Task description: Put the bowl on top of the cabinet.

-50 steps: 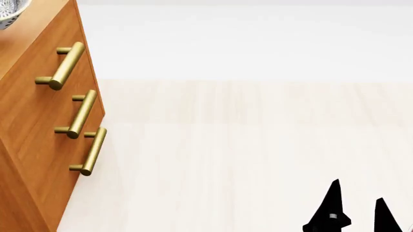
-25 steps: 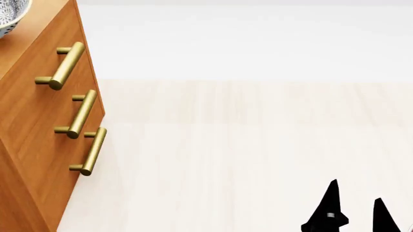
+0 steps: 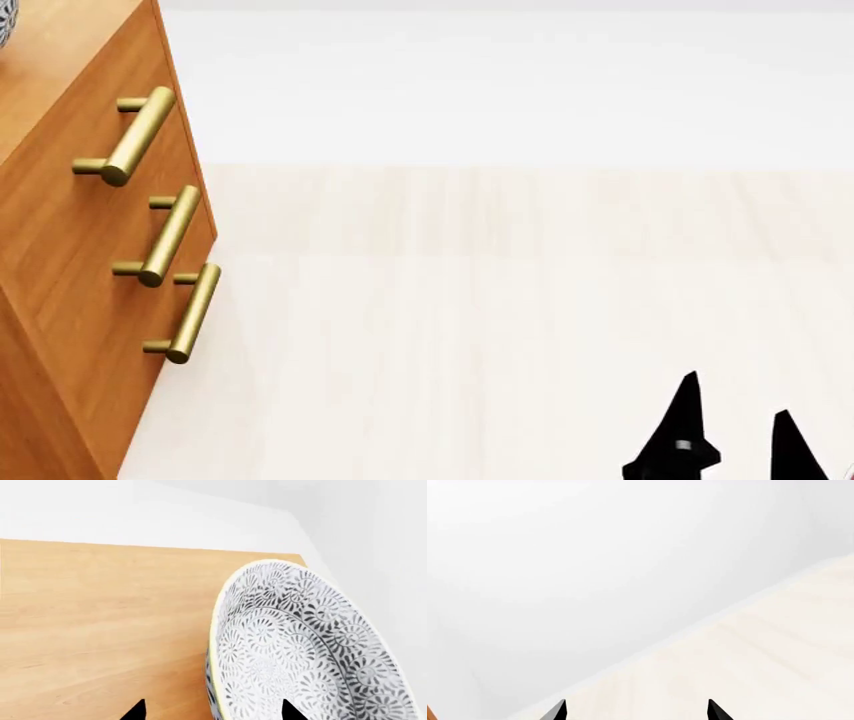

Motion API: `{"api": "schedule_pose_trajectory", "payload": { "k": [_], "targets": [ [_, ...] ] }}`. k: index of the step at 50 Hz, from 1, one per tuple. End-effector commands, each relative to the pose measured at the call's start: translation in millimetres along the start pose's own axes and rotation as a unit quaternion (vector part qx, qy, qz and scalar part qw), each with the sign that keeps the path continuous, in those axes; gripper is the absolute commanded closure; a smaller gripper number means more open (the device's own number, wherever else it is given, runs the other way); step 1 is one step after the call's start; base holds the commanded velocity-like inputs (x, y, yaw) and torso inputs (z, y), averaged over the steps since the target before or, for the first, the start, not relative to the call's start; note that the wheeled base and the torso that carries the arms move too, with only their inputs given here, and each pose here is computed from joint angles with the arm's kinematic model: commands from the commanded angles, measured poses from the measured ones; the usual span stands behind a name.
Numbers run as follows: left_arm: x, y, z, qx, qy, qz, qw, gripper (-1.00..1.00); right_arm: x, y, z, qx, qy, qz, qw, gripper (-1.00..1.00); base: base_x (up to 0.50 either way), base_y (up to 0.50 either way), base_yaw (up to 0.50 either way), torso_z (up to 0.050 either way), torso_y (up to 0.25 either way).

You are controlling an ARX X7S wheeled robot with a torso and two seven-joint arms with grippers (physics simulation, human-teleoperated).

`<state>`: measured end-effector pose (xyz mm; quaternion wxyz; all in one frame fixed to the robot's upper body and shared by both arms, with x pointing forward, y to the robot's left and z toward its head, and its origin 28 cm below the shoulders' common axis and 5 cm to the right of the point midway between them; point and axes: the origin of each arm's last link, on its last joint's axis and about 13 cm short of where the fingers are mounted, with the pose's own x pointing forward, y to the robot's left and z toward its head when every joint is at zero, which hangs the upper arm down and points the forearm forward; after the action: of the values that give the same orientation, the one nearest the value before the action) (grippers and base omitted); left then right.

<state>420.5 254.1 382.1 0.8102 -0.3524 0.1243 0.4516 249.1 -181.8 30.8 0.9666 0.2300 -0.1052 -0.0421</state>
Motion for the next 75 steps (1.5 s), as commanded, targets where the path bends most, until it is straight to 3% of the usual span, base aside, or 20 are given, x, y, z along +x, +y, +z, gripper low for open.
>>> {"api": "schedule_pose_trajectory", "payload": {
  "k": [1, 23, 51, 75],
  "targets": [
    [-2, -0.8, 3, 0.002, -0.008, 0.002, 1.000, -1.00, -1, 0.0, 1, 0.001, -0.001, 0.000, 1.000, -1.00, 0.00, 0.00, 0.00, 0.000, 0.000],
    [-24, -5.8, 25, -0.002, -0.031, -0.004, 0.999, -1.00, -10, 3.8, 8, 0.003, -0.012, 0.012, 1.000, -1.00, 0.00, 0.00, 0.00, 0.000, 0.000],
    [-74, 18.2, 45, -0.008, -0.075, -0.018, 0.997, -1.00, -29, 7.1, 22, 0.008, -0.040, 0.024, 0.999, -1.00, 0.00, 0.00, 0.00, 0.000, 0.000],
    [-123, 28.1, 58, 0.005, -0.126, -0.054, 0.991, -1.00, -35, 9.1, 25, 0.010, -0.046, 0.031, 0.998, -1.00, 0.00, 0.00, 0.00, 0.000, 0.000]
  ]
}}
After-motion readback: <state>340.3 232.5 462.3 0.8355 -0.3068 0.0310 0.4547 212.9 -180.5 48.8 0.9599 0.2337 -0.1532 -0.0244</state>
